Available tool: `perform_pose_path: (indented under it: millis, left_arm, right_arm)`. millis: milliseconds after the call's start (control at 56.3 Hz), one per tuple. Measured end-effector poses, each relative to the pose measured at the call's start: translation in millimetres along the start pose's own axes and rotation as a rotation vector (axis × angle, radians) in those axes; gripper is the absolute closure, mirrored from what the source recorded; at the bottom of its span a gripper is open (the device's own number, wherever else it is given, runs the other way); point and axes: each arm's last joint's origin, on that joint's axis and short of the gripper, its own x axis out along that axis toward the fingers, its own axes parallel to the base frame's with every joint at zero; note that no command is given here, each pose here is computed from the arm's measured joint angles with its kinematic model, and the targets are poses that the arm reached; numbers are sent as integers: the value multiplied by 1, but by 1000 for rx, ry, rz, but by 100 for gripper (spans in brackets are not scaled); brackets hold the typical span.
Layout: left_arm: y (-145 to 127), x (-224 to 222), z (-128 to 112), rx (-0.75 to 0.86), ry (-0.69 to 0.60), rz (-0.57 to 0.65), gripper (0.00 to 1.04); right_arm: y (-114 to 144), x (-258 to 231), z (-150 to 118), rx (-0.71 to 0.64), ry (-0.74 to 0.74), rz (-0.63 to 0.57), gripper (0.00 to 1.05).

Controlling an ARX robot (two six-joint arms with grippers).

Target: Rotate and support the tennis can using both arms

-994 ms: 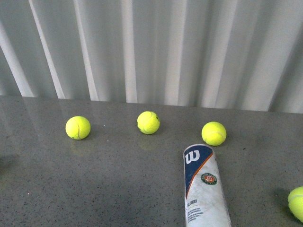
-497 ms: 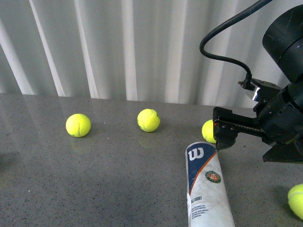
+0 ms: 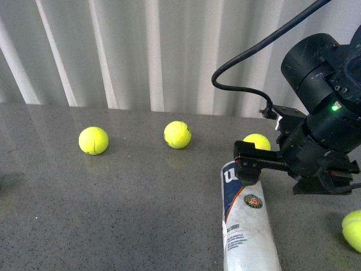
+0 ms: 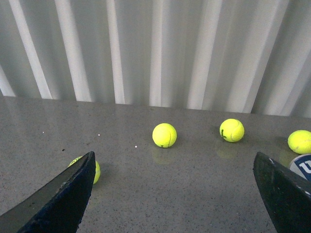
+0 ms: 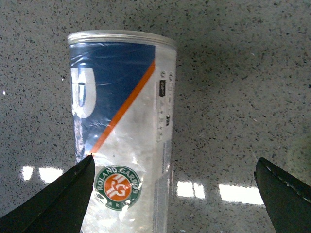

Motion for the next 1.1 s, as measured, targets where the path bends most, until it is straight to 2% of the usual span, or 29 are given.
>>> perform_pose_path:
  millis: [391, 657, 728, 817, 1101]
  left_arm:
    - [0, 0, 0, 0, 0, 0, 7]
    - [0, 0, 0, 0, 0, 0, 7]
    - [0, 0, 0, 0, 0, 0, 7]
    - [0, 0, 0, 0, 0, 0, 7]
    - [0, 0, 0, 0, 0, 0, 7]
  right_arm:
    - [22, 19, -1, -55, -4, 109, 7]
    - [23, 37, -13, -55, 19, 103, 7]
    - [23, 39, -16, -57, 21, 100, 15]
    - [23, 40, -16, -66, 17, 91, 33]
    - [23, 40, -15, -78, 10, 77, 61]
